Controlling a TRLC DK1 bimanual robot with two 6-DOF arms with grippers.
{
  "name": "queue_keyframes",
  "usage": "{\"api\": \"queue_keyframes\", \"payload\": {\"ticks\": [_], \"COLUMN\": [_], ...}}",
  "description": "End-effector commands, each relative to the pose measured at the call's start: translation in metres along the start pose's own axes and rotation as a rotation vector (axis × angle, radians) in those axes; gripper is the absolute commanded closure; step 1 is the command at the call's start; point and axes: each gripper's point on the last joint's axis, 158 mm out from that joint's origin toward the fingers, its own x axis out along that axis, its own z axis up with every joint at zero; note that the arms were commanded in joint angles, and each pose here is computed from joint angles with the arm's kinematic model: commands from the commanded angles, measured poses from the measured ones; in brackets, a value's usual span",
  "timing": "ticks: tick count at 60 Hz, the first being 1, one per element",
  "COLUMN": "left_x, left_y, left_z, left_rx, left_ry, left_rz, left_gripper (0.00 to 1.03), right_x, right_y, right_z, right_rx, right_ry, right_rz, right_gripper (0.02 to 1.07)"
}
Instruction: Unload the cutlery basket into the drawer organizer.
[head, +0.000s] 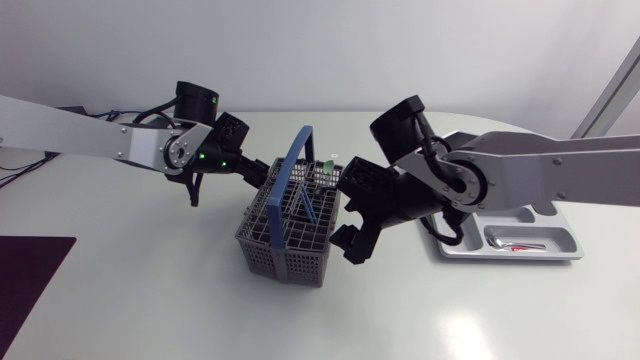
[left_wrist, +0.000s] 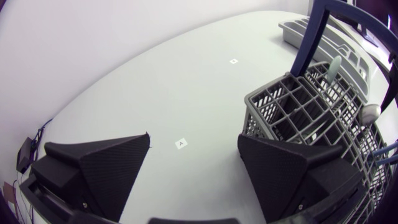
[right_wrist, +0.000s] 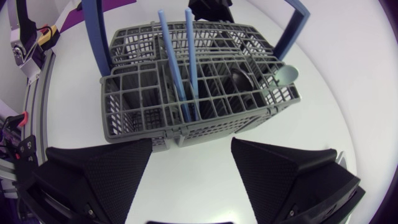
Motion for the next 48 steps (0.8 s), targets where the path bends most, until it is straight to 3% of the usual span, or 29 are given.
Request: {"api": "queue_keyframes", "payload": {"ticks": [1, 14, 23, 32, 43, 48], "left_x": [0.011, 0.016, -0.001, -0.048, -0.111, -0.137], "left_y": [-0.013, -0.023, 0.011, 0.036, 0.028, 0.021], "left_z": [0.009, 0.025, 0.028, 0.030, 0.029, 0.029], "left_rx": [0.016, 0.040, 0.018, 0.038, 0.106, 0.127], "left_ry": [0.006, 0.007, 0.003, -0.032, -0.095, -0.125], "left_rz": [-0.031, -0.040, 0.010, 0.060, 0.063, 0.055], "left_gripper": [0.06, 0.06, 0.05, 0.06, 0.05, 0.05], "right_x": [0.007, 0.004, -0.016, -0.045, -0.052, -0.048], "right_y": [0.011, 0.020, 0.017, 0.002, -0.009, -0.010], "right_z": [0.003, 0.004, 0.002, 0.009, 0.025, 0.033], "right_rx": [0.031, 0.039, 0.017, -0.002, -0.038, -0.051], "right_ry": [-0.013, -0.023, -0.055, -0.127, -0.188, -0.212], "right_rz": [0.022, 0.028, 0.000, -0.042, -0.062, -0.057], "right_gripper": [0.16, 0.16, 0.16, 0.16, 0.17, 0.24]}}
